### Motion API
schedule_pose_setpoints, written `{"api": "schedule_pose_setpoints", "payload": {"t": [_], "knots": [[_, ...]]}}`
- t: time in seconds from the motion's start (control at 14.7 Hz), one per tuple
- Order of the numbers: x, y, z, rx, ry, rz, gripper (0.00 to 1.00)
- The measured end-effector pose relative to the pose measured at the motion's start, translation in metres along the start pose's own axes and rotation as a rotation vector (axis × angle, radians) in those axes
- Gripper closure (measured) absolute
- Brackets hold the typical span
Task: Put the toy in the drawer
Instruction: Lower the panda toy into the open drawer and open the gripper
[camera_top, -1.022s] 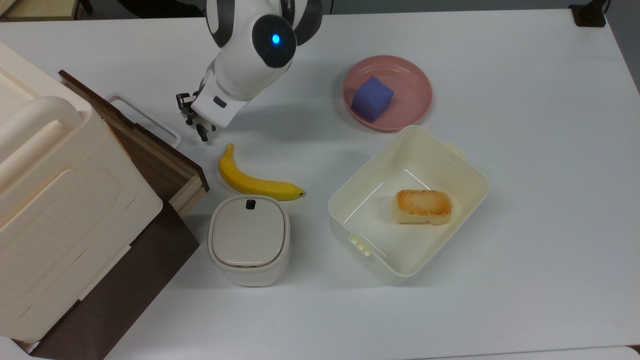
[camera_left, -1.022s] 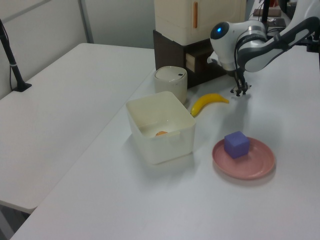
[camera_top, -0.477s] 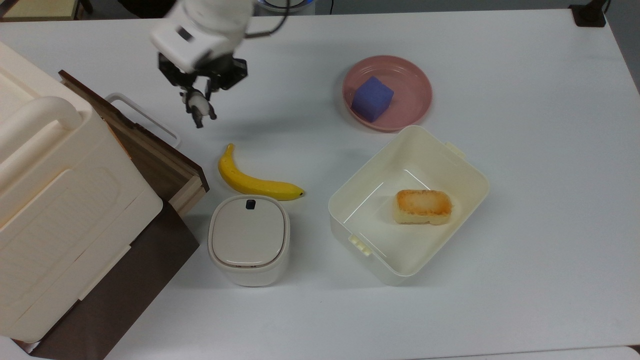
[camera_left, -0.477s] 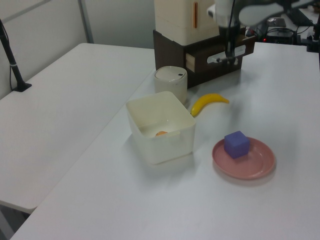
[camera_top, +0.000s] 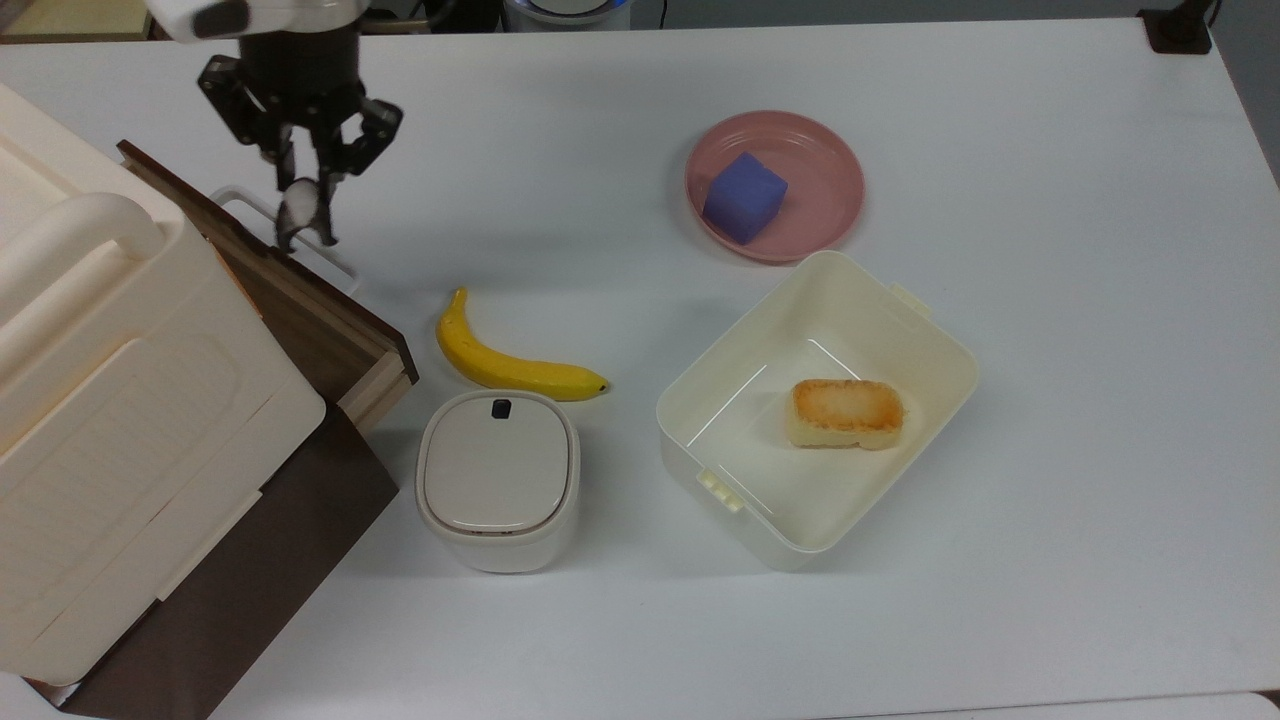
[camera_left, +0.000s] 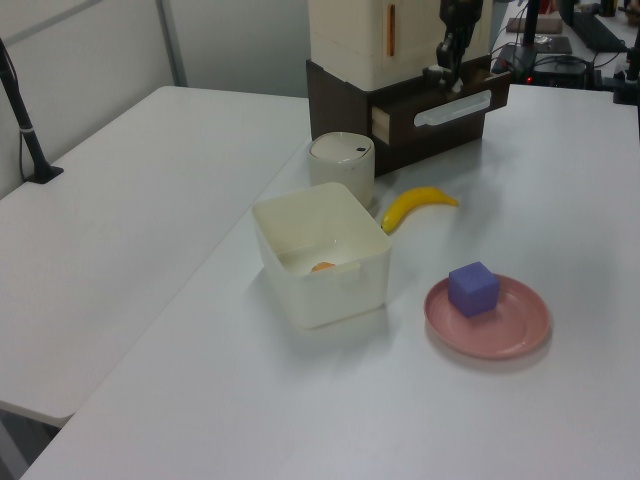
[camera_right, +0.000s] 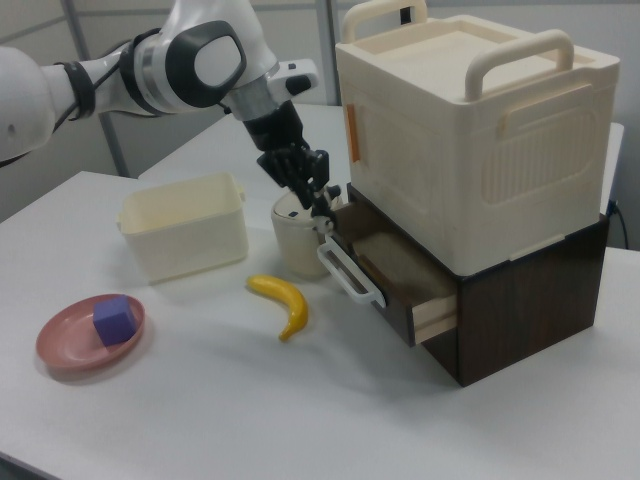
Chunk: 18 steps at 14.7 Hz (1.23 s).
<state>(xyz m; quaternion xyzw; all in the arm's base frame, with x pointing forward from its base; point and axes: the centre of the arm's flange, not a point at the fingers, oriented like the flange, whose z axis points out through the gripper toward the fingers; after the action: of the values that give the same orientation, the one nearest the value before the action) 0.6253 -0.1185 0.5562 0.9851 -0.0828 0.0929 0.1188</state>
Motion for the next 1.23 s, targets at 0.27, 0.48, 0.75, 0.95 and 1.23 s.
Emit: {"api": "schedule_pose_setpoints", "payload": {"t": [0.27,0.48,0.75,0.95,1.23], "knots": [[0.012,0.021,0.013,-0.004,0.068,0.151,0.72],[0.023,0.035,0.027,-0.009,0.105,0.233,0.72],[0.025,0.046,0.029,-0.068,0.124,0.276,0.74],[0.028,0.052,0.029,-0.093,0.149,0.277,0.56],[0.03,0.061,0.031,-0.099,0.158,0.299,0.09]]}}
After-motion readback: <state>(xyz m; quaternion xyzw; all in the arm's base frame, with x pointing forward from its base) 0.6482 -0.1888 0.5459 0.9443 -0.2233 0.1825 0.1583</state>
